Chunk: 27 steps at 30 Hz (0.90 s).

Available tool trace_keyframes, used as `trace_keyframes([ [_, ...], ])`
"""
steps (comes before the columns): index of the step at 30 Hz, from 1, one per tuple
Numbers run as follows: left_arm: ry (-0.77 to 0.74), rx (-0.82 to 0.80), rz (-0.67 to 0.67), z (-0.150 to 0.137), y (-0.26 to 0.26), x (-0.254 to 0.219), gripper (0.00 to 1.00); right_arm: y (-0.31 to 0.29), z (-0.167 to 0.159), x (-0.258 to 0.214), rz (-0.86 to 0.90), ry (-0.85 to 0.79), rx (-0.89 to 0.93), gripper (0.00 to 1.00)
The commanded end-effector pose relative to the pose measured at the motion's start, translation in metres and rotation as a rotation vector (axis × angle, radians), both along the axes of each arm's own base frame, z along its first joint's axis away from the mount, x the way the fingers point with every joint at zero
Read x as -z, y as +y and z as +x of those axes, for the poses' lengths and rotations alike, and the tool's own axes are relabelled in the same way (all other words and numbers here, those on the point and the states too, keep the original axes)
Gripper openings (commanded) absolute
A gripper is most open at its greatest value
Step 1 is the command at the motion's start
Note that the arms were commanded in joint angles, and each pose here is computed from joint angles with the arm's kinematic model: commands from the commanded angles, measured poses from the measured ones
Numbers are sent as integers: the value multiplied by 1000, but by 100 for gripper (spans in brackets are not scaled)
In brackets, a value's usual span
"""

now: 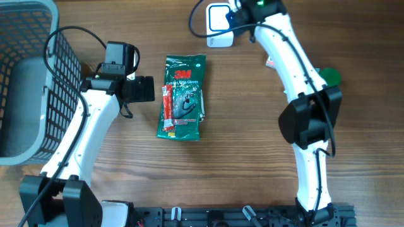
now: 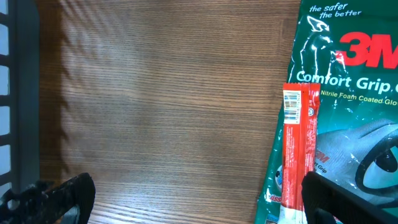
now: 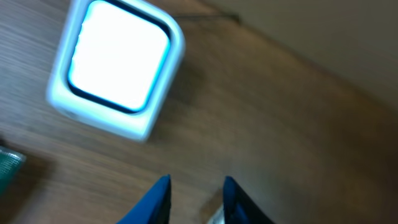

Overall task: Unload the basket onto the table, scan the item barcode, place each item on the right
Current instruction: 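Hold the tissue pack in front of the white scanner, then carry the tissue pack right and lower it near the wipe pack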

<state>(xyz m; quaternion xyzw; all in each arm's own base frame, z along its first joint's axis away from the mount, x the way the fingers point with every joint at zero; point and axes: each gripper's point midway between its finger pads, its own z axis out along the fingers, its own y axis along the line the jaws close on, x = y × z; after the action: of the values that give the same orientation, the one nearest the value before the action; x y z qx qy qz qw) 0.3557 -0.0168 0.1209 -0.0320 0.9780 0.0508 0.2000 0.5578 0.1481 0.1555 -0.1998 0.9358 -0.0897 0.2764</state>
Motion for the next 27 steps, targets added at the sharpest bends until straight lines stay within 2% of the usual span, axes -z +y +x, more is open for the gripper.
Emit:
trace_keyframes([
  [1,1,1,8,-1,3,0,100,-45,-25,25,236,221,182,35],
  [7,1,1,8,-1,3,0,100,-103,-88,43,259,520,283,41],
  [9,1,1,9,-1,3,0,100,-111,-96,45,245,556,275,49],
  [11,1,1,8,-1,3,0,100,-116,-98,48,228,562,267,55],
  [14,1,1,8,-1,3,0,100,-129,-82,54,161,494,285,56],
  [19,1,1,8,-1,3,0,100,-130,-61,75,168,420,286,56],
  [23,1,1,8,-1,3,0,100,-130,-61,104,177,422,312,60],
  [27,1,1,8,-1,3,0,100,-130,-69,127,173,449,317,68],
])
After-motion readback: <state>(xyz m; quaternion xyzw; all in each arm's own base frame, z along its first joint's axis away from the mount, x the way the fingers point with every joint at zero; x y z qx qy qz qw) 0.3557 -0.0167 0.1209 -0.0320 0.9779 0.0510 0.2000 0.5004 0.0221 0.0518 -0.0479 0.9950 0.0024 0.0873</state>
